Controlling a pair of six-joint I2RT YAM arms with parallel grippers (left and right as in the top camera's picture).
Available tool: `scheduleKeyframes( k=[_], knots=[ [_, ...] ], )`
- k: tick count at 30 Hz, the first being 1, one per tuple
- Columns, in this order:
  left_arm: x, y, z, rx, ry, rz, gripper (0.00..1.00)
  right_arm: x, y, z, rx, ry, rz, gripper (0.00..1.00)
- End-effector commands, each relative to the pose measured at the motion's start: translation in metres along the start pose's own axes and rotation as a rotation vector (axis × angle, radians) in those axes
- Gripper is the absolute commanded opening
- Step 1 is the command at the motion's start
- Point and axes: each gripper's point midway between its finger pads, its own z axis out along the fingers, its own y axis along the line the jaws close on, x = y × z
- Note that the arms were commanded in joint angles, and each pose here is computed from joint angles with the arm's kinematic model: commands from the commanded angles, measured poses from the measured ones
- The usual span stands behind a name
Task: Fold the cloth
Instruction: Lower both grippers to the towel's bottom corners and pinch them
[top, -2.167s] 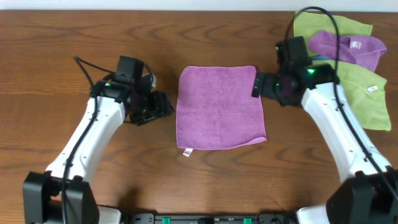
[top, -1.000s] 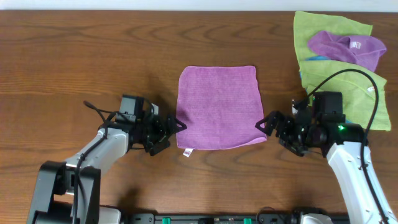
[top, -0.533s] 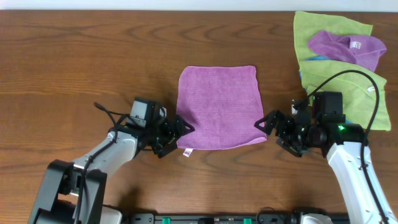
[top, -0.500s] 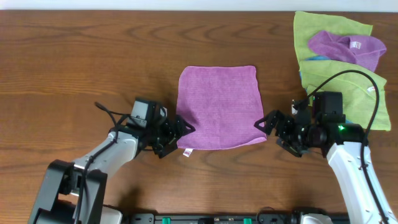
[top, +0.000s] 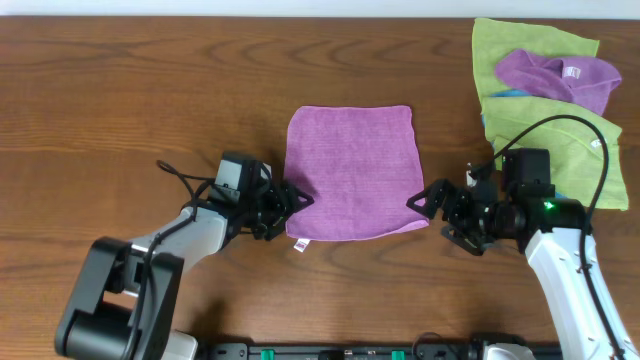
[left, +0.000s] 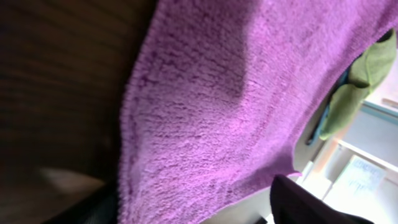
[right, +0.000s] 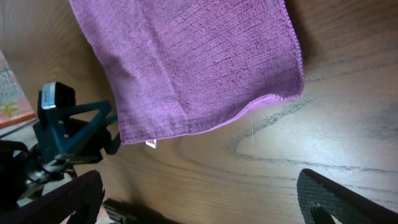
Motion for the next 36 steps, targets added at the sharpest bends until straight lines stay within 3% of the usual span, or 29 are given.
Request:
scheduleKeyframes(
  k=[1, 3, 5, 6, 16, 23, 36],
  knots=[
    [0.003, 0.015, 0.007, -0.035, 0.018, -0.026, 0.54, 0.001, -0.001, -0.002, -0.006, -0.004, 0.015, 0.99],
    [0.003, 0.015, 0.007, -0.035, 0.018, -0.026, 0.22, -0.001, -0.006, -0.002, 0.022, -0.016, 0.018, 0.99],
    [0.003, 0.014, 0.007, -0.032, 0.021, -0.025, 0.08, -0.004, -0.012, -0.002, 0.057, -0.036, 0.019, 0.99],
    [0.005, 0.013, 0.007, -0.027, 0.029, -0.022, 0.06, -0.007, -0.015, -0.003, 0.079, -0.05, 0.018, 0.99],
    [0.008, 0.005, -0.001, 0.041, 0.079, 0.053, 0.06, -0.018, -0.049, 0.025, 0.159, -0.084, 0.092, 0.99],
    [0.013, 0.007, -0.005, 0.058, 0.118, 0.059, 0.06, -0.015, -0.068, 0.058, 0.141, -0.049, 0.23, 0.8],
    [0.019, 0.007, -0.006, 0.063, 0.145, 0.077, 0.06, -0.021, -0.075, 0.087, 0.14, -0.028, 0.32, 0.76]
  ],
)
